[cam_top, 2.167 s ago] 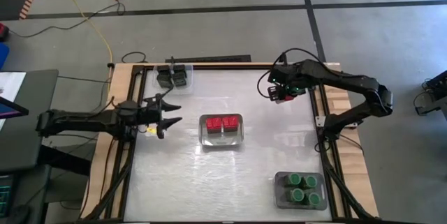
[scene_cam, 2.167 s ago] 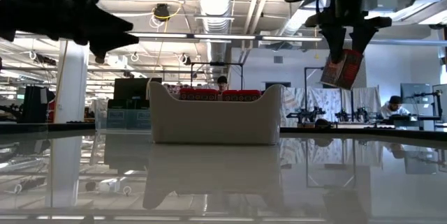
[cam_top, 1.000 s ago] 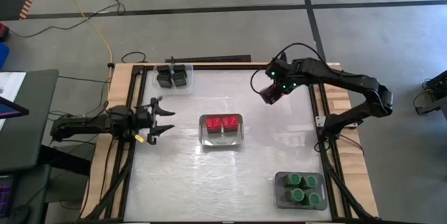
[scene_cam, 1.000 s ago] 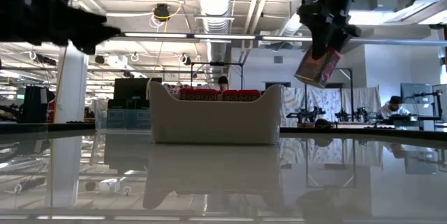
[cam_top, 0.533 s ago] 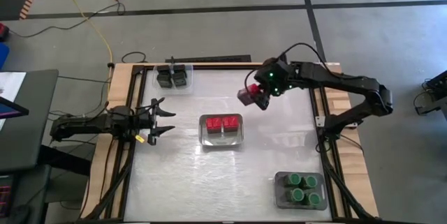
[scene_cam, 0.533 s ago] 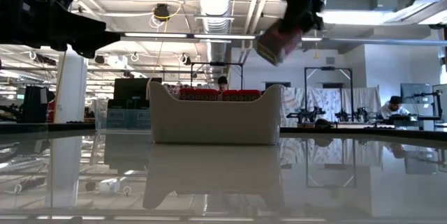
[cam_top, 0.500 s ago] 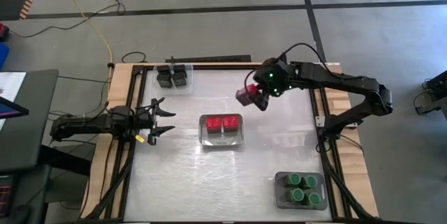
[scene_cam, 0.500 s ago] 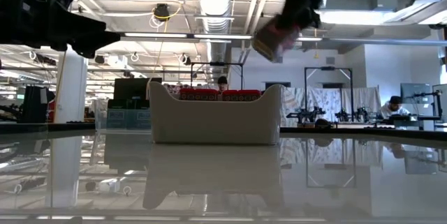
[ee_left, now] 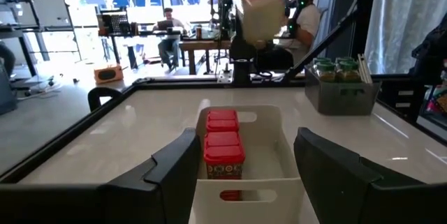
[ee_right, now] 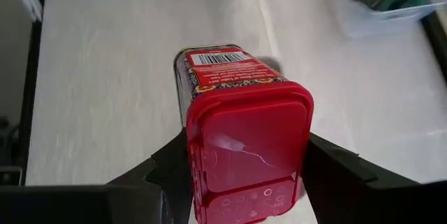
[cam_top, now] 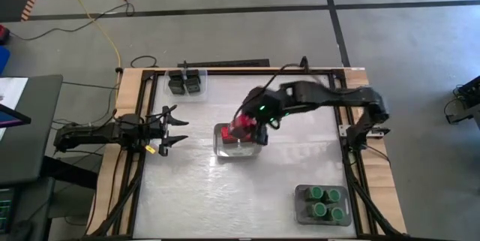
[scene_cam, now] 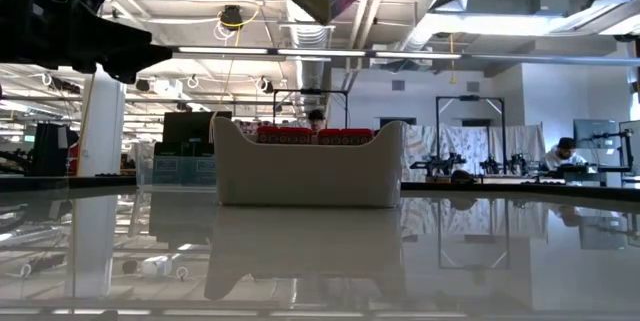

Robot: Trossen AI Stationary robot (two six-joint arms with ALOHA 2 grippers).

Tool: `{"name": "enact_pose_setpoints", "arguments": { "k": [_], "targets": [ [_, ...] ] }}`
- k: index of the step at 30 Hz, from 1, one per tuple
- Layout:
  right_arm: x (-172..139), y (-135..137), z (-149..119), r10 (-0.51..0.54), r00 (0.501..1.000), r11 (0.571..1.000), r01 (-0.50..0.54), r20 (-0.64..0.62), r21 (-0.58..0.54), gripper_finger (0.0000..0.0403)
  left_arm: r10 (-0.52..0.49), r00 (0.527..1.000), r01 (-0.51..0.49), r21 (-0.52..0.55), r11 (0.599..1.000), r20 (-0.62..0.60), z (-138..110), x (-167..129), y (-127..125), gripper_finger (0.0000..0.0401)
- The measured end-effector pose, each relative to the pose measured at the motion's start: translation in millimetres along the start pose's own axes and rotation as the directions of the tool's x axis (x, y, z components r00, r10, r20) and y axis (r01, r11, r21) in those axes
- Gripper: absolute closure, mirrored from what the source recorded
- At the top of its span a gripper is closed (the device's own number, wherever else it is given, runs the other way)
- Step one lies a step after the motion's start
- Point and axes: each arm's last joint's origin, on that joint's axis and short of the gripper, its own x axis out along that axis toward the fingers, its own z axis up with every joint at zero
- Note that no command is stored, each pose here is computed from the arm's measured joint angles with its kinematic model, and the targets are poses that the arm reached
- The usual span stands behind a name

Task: Sort spices by type
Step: Put the red seasoning can into the gray bin

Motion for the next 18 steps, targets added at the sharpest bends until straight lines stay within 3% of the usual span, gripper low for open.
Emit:
{"name": "enact_pose_setpoints", "arguments": {
  "k": [10,18],
  "targets": [
    [54.4,32.6,8.2,-0.071,0.948,0.983,0.014,-0.310,-0.183,0.0163,0.000,1.000,0.000,0.000,1.000,0.000,0.0,0.0,0.0,0.0179],
    [103.6,34.2,-5.4,-0.121,0.878,0.977,0.024,-0.463,-0.210,0.0163,0.000,1.000,0.000,0.000,1.000,-0.001,-0.2,0.0,0.0,0.0179]
  ]
}}
